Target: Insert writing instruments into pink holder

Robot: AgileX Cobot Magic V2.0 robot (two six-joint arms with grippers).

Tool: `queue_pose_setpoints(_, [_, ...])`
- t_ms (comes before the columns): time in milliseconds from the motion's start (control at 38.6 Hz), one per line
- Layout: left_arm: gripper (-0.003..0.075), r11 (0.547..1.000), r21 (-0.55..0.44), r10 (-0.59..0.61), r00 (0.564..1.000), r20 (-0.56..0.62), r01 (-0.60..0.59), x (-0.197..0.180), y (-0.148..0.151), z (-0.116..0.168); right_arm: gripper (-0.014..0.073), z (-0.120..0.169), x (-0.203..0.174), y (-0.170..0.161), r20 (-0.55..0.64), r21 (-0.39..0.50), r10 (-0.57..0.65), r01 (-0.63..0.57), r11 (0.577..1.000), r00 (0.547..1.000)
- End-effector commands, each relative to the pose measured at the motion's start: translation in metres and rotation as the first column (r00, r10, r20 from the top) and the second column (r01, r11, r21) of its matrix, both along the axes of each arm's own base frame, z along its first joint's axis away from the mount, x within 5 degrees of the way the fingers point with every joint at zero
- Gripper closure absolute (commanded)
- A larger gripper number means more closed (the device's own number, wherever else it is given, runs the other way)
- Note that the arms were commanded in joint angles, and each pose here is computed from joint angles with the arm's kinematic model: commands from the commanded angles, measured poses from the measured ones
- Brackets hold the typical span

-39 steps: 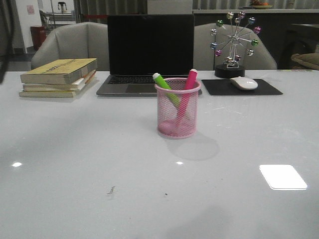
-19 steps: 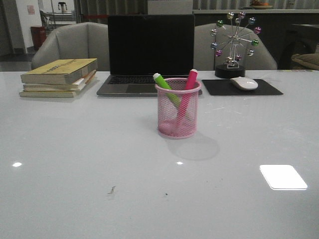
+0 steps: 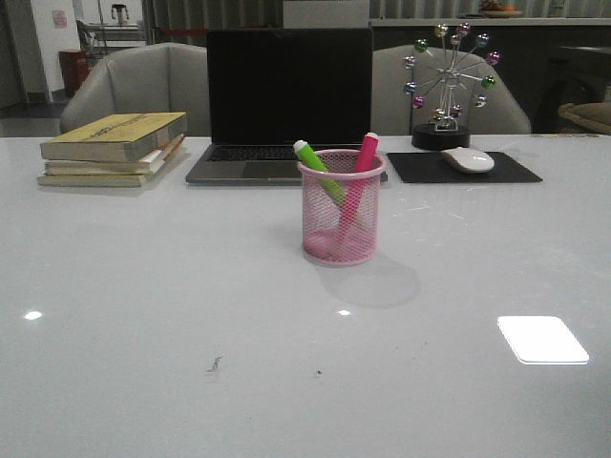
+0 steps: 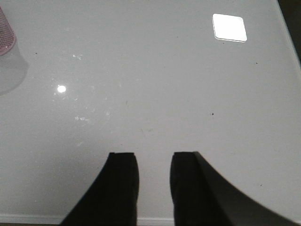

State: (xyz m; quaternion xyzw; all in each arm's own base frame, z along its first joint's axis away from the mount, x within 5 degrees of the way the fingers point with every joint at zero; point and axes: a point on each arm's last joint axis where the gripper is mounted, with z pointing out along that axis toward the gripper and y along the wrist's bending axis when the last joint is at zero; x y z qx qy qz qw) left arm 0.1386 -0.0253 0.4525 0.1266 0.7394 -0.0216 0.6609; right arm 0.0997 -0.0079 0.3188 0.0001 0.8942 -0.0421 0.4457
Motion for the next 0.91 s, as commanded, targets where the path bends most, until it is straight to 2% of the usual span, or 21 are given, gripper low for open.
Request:
queue_pose_setpoints(0, [0.0475,0.999,-0.017,0.031,0.997,0.075,-0.03,-0.019,0.006,-0.005,0.0271,0.014,0.003,0.0,0.1,-0.005,0.005,-0.005,1.0,0.995])
queue_pose_setpoints(259, [0.0475,0.998,-0.039,0.054,0.998,-0.037,-0.056,-0.045,0.011,-0.064,0.0271,0.014,0.003,0.002,0.101,0.023,0.008,-0.01,1.0,0.995])
queue_pose_setpoints(440, [0.0475,0.997,-0.056,0.055,0.995,-0.082,-0.06,-0.055,0.012,-0.091,0.0271,0.014,0.004,0.004,0.103,0.058,0.011,-0.017,0.998,0.995])
queue_pose_setpoints(881, [0.0476,0.997,-0.056,0.056,0.995,-0.08,-0.061,-0.057,0.012,-0.096,0.0279,0.014,0.004,0.004,0.104,0.061,0.012,-0.018,0.998,0.995])
